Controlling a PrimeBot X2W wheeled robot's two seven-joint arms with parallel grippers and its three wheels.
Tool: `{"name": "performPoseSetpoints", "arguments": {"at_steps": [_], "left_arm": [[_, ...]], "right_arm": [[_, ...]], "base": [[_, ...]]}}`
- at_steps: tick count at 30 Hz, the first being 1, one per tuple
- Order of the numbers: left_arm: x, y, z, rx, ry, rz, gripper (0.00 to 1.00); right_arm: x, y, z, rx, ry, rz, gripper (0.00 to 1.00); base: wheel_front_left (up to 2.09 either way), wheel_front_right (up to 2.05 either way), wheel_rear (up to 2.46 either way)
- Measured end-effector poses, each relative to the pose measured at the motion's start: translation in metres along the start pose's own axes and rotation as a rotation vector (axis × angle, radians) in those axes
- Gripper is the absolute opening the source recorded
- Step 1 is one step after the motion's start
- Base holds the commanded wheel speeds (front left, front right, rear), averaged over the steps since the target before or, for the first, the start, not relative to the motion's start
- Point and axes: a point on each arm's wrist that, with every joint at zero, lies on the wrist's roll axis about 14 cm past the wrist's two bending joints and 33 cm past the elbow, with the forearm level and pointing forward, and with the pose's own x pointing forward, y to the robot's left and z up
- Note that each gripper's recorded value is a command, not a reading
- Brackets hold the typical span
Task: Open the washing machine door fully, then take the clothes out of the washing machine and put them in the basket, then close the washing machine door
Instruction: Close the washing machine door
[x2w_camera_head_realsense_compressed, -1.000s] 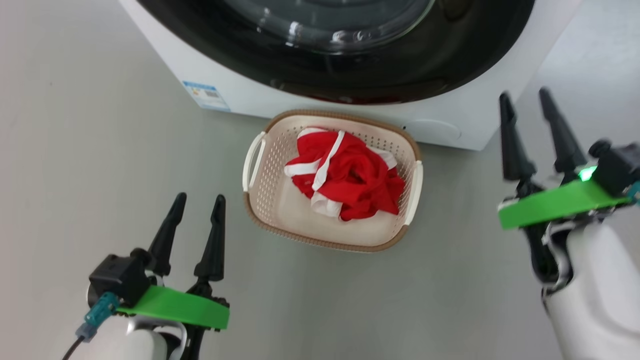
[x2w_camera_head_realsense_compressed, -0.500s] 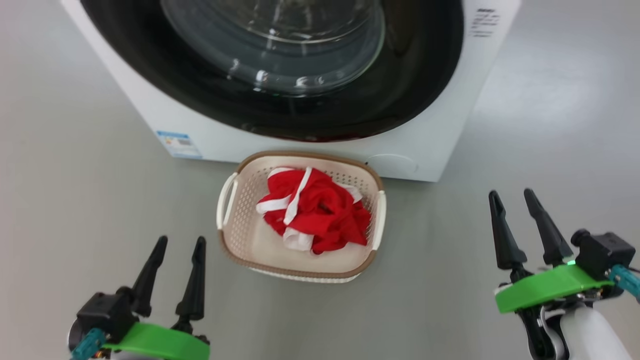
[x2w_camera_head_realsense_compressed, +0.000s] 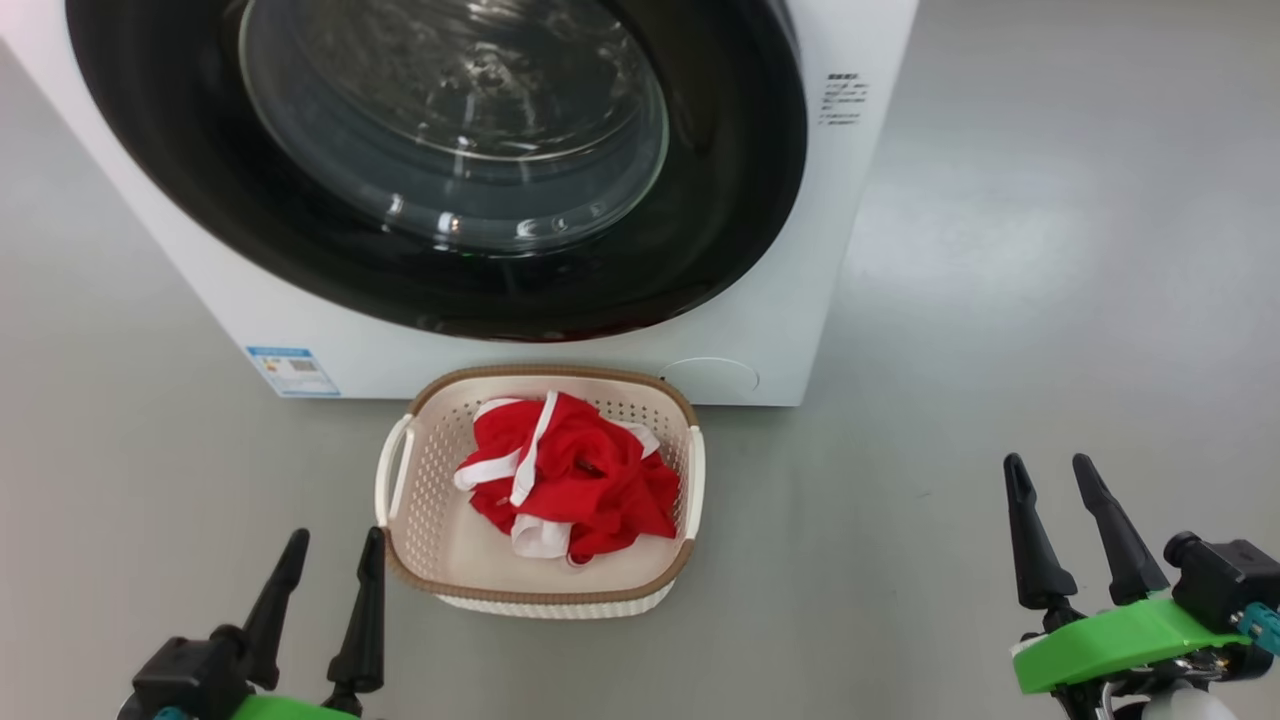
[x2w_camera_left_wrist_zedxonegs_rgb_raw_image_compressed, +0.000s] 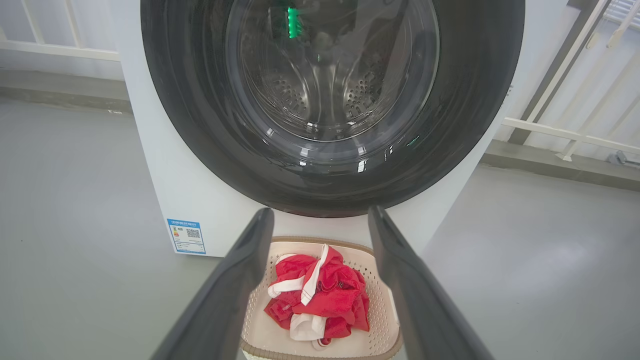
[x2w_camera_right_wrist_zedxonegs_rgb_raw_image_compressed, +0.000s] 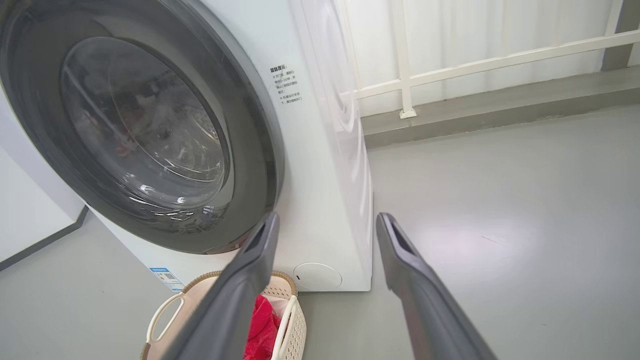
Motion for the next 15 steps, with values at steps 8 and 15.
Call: {"name": "performPoseSetpoints", "arguments": {"at_steps": [8,15], "left_arm": [[-0.004,-0.006,0.003,0.009,-0.008,-0.025,1.0],[-0.005,-0.009,0.005,0.035,-0.014,-0.046,1.0]], "right_arm": [[-0.021,-0.018,0.005,0.001,-0.013,-0.056,1.0],[-0.033,-0.031,0.011,-0.001,-0.032,-0.096,1.0]], "base": [[0.0,0.0,0.0],[0.0,0.0,0.0]]}}
